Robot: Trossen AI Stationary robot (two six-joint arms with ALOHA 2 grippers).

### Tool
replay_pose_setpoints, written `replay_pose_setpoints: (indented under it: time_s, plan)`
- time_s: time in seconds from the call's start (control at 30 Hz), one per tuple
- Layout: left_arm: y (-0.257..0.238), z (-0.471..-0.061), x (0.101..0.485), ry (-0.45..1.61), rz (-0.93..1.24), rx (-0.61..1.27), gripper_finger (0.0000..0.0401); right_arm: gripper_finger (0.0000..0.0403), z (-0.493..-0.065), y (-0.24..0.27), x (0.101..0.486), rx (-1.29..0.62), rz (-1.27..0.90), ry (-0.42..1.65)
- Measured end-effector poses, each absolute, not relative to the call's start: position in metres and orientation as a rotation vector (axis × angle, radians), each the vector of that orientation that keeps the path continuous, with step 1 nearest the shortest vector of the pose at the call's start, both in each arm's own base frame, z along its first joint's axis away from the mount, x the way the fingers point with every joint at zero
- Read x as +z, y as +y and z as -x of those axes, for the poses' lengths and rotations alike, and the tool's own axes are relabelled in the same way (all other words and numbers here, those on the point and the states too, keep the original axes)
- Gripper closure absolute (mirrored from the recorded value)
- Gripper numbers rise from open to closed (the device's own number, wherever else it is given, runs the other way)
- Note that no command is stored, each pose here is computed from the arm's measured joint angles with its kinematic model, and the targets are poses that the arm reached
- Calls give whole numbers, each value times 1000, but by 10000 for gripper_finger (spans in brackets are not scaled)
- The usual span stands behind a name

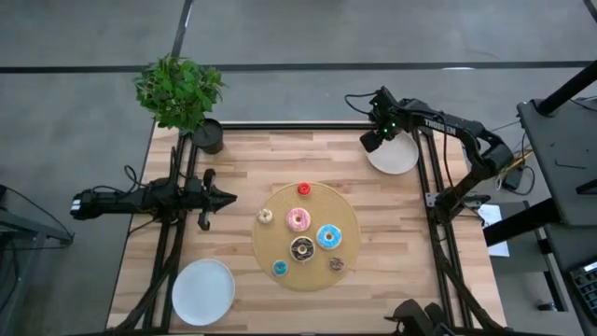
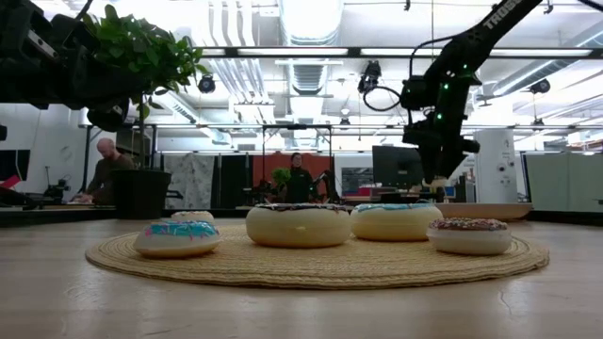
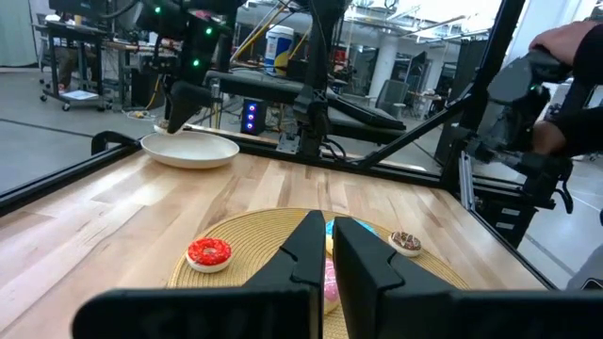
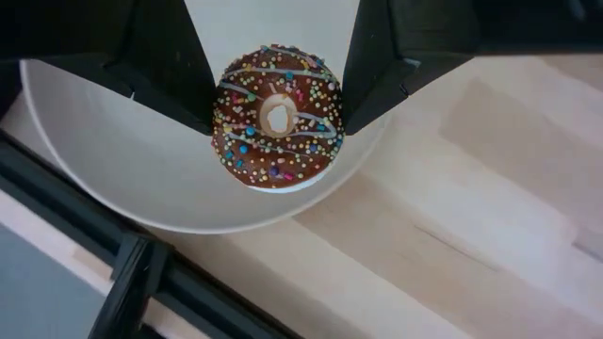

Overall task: Pick & Place donuts
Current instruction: Put the small brown donut on the gray plate

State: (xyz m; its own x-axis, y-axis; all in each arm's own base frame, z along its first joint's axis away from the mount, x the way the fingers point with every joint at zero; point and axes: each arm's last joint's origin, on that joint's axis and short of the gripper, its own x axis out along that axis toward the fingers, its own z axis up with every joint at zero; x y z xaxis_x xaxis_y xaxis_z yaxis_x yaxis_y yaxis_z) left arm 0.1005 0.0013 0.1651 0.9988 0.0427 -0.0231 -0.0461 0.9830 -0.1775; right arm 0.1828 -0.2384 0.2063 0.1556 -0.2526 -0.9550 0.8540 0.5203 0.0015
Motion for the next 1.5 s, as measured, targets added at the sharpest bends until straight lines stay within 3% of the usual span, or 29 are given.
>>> replay_pose_setpoints:
  time_s: [0.33,1.5]
  plan:
    - [1,-101,165,19,179,45,401,193,-178,-251,189,-937,-672,1197]
    - [1,-101,165,19,179,44,401,193,-152,-264,171,-1159,-818,1053]
